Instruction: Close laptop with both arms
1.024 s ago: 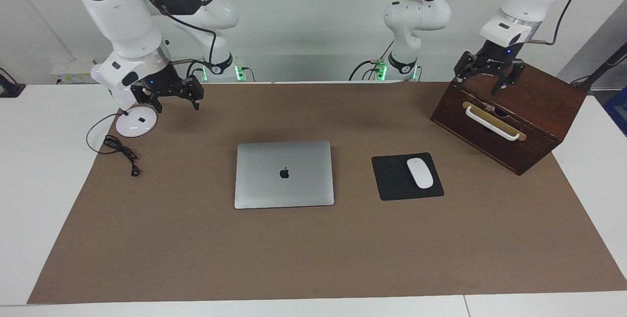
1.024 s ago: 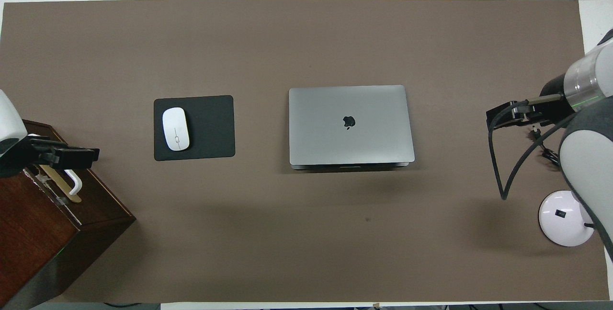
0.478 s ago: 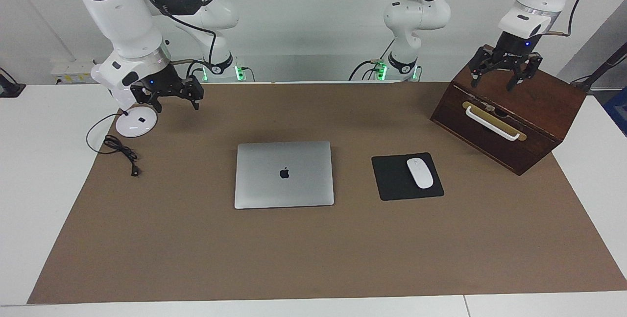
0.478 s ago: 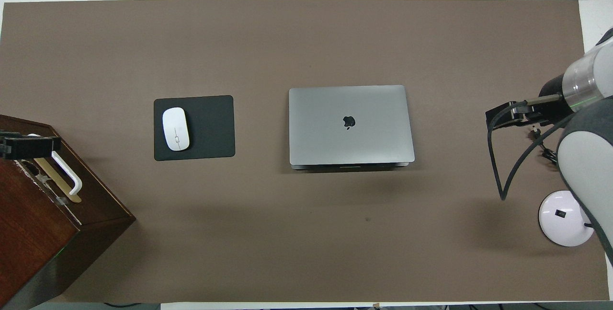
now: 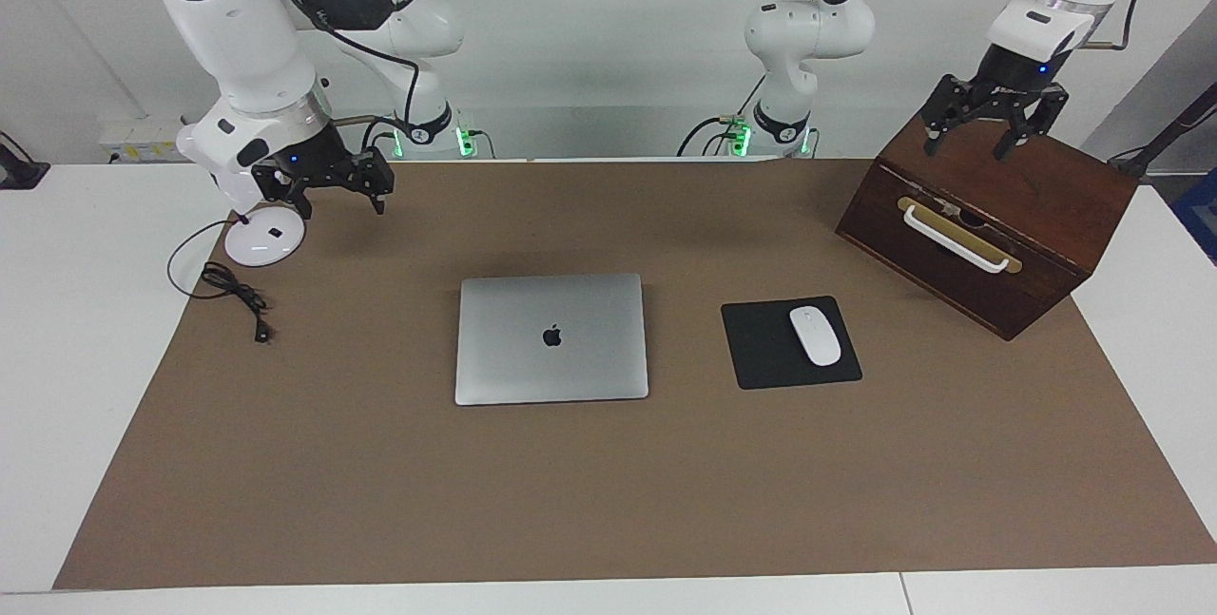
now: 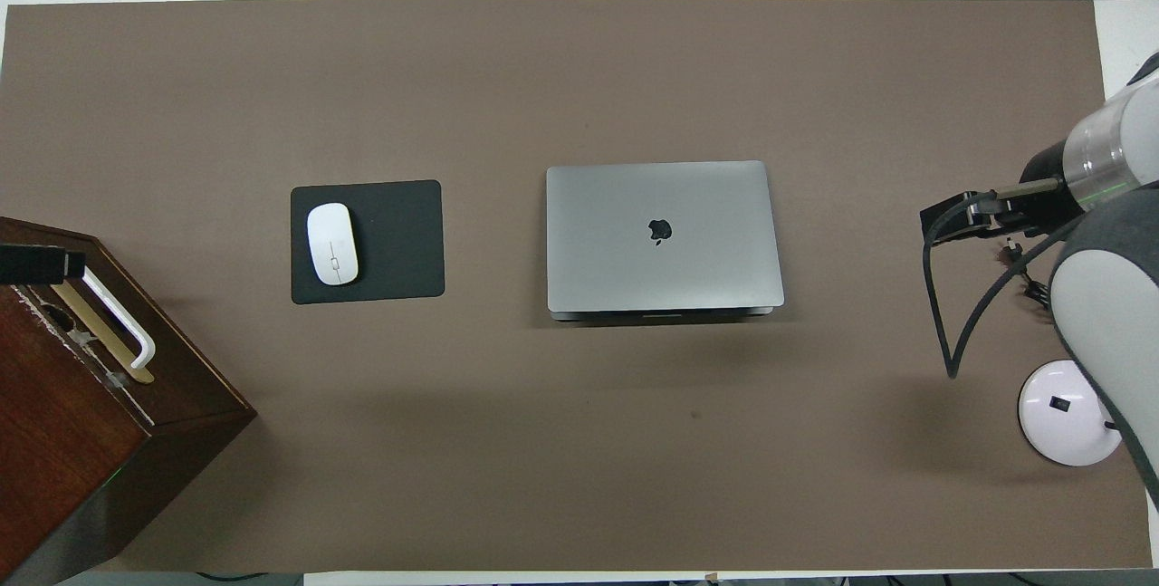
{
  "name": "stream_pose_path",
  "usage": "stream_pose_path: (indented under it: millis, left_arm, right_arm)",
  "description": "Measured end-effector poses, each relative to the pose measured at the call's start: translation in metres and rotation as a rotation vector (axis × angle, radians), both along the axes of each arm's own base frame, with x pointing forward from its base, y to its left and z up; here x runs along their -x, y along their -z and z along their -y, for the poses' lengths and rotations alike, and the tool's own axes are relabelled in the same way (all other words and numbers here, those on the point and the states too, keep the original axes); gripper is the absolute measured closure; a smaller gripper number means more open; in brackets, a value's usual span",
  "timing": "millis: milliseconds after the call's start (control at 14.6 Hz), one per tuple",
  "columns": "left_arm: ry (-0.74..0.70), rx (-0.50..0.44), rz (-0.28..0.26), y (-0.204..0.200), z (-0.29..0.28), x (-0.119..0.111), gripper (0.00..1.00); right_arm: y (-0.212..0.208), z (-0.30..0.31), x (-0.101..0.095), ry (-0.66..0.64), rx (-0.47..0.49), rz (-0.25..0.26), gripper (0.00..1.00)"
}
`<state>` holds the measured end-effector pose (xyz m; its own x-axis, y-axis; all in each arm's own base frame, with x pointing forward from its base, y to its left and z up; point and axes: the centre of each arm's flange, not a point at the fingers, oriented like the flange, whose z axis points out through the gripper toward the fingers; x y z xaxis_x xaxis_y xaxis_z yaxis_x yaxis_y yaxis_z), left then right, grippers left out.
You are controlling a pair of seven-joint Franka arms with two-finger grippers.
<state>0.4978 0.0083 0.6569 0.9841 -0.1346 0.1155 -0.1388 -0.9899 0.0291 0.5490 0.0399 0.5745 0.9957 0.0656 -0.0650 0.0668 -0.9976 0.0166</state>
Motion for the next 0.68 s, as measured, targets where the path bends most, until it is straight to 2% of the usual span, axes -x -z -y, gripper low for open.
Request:
stream_pose_path:
  millis: [205,410,683]
  left_arm:
    - [-0.024,-0.009,-0.026,0.006,-0.006,-0.016,0.0]
    - [-0.067,-0.01,-0.062,0.024,-0.005,-0.027,0.0]
    - [-0.075,-0.011,-0.075,0.032,0.009,-0.032,0.0]
  right_arm:
    - [-0.003,0.0,-0.004,-0.001,-0.001,0.039,0.0]
    - [-0.004,0.0,-0.005,-0.001,-0.001,0.046,0.0]
    - [-0.009,-0.001,-0.004,-0.002,-0.001,0.048,0.0]
